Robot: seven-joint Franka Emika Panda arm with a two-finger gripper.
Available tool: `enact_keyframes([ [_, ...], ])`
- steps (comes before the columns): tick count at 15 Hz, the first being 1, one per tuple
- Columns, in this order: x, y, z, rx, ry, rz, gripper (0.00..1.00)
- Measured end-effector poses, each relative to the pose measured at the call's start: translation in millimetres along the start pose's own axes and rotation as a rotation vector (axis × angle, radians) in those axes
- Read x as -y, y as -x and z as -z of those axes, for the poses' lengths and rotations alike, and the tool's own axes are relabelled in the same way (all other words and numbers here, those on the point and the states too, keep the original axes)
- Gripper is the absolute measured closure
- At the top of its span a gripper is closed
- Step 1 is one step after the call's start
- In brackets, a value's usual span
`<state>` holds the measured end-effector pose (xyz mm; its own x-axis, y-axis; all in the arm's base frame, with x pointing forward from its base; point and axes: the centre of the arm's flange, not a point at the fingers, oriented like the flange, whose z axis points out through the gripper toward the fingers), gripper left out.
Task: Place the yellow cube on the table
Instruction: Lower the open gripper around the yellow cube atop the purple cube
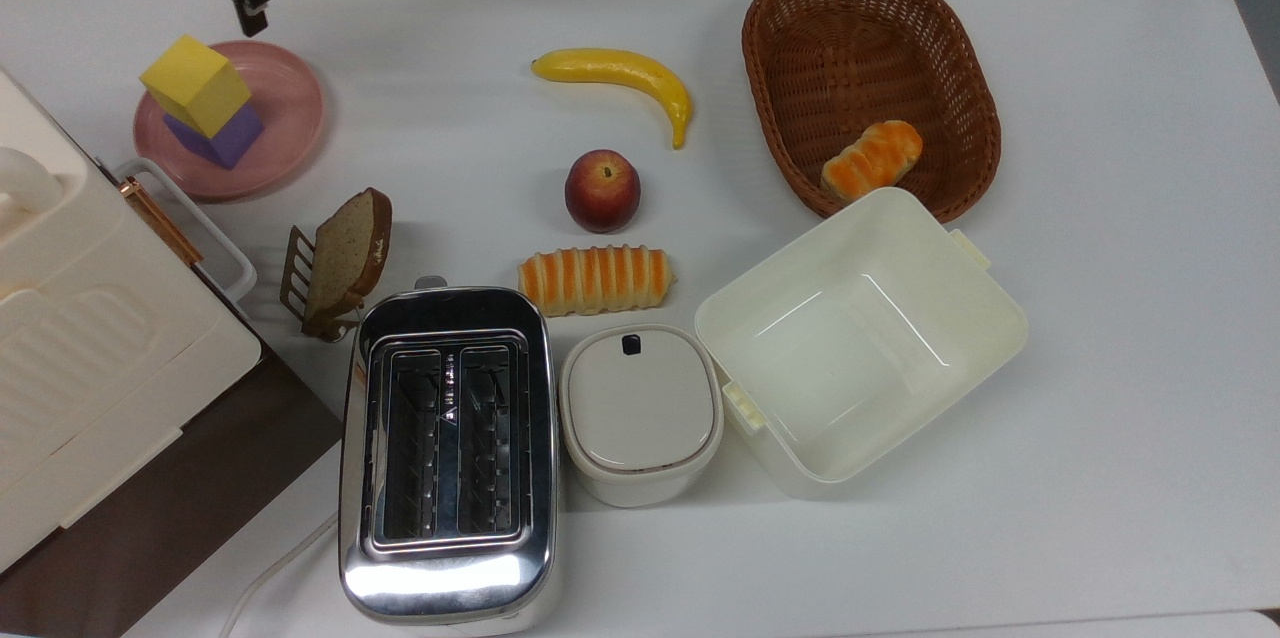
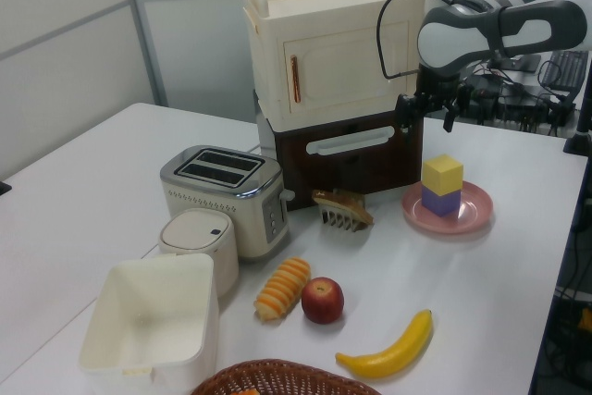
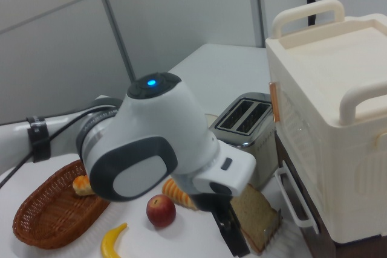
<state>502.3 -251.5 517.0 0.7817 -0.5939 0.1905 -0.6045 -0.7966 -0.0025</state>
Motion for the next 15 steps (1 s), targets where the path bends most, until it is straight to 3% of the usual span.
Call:
enact_keyframes([
  [9,-31.2,-10.2,-36.7,0.037,0.066,-0.026,0.00],
  [15,-37.4,-20.5,-73.8,0.035,0.073,-0.035,0.00],
])
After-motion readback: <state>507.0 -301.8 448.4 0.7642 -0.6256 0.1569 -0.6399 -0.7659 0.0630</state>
